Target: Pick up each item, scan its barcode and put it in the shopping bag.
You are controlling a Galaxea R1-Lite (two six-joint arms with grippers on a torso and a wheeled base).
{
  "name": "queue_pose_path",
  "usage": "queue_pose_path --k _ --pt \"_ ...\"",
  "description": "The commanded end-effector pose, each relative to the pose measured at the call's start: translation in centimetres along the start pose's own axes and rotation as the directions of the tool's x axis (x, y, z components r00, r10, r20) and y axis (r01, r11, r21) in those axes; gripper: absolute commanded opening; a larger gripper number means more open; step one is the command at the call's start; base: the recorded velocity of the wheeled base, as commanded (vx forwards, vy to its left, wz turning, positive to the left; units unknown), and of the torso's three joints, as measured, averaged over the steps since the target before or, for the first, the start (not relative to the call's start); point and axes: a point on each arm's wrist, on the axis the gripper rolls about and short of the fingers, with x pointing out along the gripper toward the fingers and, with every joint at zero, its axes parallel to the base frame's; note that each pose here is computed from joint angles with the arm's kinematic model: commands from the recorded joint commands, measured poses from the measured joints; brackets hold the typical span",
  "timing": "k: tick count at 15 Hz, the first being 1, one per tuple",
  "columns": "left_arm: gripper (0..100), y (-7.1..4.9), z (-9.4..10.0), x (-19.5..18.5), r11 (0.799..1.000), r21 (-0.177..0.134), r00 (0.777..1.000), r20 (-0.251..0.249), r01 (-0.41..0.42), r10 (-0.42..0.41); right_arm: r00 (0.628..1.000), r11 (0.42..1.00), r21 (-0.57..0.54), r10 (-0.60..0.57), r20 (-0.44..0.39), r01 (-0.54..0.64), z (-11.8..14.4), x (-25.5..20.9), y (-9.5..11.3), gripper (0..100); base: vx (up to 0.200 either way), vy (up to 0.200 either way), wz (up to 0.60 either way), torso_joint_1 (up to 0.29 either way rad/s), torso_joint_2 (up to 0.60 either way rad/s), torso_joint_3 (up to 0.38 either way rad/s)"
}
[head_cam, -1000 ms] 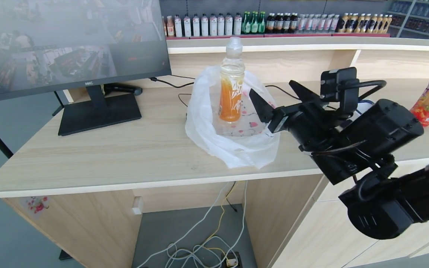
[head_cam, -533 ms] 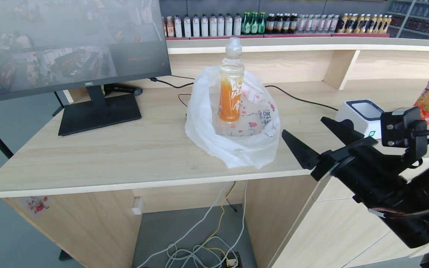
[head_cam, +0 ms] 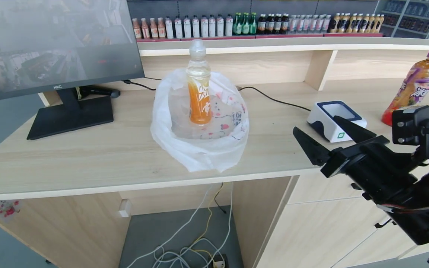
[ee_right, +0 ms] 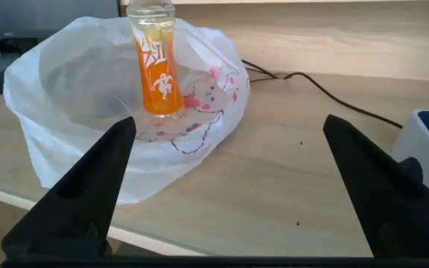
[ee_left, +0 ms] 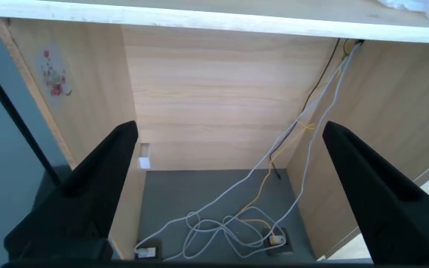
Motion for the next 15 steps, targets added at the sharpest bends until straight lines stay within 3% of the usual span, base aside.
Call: queue_pose_path --k 1,5,15 --pt "100 0.0 0.0 0.0 1.0 -0.001 1.0 -0.001 -0.001 0.001 0.998 0.998 -0.018 -0.057 0.005 0.057 0.1 -0.1 -1.4 100 0.0 -0.2 0.0 0.012 0.0 0.002" --pt "100 0.0 0.0 0.0 1.0 -0.007 1.0 0.001 -0.001 0.001 0.995 0.995 -0.027 -0.096 0.032 0.097 0.8 -0.2 -2.4 100 0.0 -0.2 0.0 0.004 0.0 0.005" --pt "100 0.0 0.0 0.0 1.0 -0.007 1.0 0.001 -0.001 0.001 0.994 0.994 -0.026 -0.104 0.032 0.105 0.8 -0.4 -2.6 100 0.0 -0.2 0.0 0.003 0.0 0.002"
